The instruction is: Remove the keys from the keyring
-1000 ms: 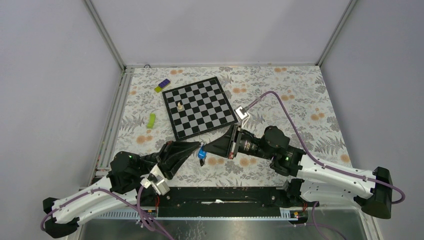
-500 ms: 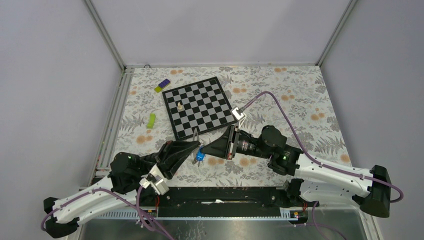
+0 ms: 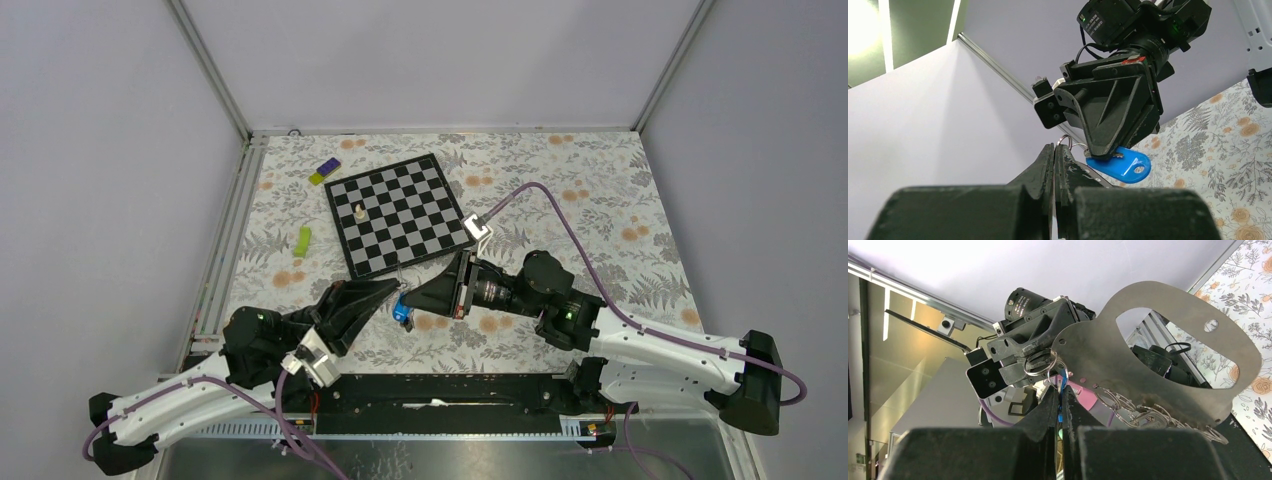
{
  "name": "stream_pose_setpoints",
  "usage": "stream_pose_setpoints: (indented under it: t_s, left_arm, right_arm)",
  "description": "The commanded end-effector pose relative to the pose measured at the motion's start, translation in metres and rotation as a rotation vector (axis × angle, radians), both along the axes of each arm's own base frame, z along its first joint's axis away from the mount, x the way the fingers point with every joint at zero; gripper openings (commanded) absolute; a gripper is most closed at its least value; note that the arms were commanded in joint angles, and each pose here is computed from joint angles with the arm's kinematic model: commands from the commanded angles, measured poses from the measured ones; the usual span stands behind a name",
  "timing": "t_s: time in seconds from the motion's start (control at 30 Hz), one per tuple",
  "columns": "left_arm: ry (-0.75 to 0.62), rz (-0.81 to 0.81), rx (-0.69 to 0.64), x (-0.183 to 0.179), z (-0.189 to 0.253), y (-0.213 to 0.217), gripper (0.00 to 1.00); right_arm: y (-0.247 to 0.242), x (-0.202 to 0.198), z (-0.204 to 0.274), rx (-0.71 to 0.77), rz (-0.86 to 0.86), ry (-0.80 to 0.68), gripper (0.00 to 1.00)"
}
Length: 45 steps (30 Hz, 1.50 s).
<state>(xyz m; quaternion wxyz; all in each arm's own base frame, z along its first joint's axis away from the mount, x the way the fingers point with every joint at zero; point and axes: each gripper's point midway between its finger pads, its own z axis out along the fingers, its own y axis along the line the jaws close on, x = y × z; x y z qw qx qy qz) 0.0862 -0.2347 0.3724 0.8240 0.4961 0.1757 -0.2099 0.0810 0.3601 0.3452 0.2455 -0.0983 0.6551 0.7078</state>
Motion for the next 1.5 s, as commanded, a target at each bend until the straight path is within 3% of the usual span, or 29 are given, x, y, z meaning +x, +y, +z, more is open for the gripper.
stream_pose_setpoints:
  t_s: [0.0, 1.03, 1.47]
  left_arm:
    - [-0.019, 0.048, -0.108, 0.004, 0.026, 0.013, 0.0]
    - [0.032, 0.086, -0.006, 0.02, 0.003, -0.004, 0.0]
    - [0.032, 0.021, 0.125, 0.012, -0.014, -0.018, 0.0]
  right_arm:
    - [-0.005, -0.004, 0.024, 0.053, 0.012, -0.062, 0.0]
    - [-0.01, -0.004, 0.029, 0.045, -0.004, -0.108, 0.0]
    - [-0.01, -0.002, 0.025, 0.002, -0.013, -0.137, 0.0]
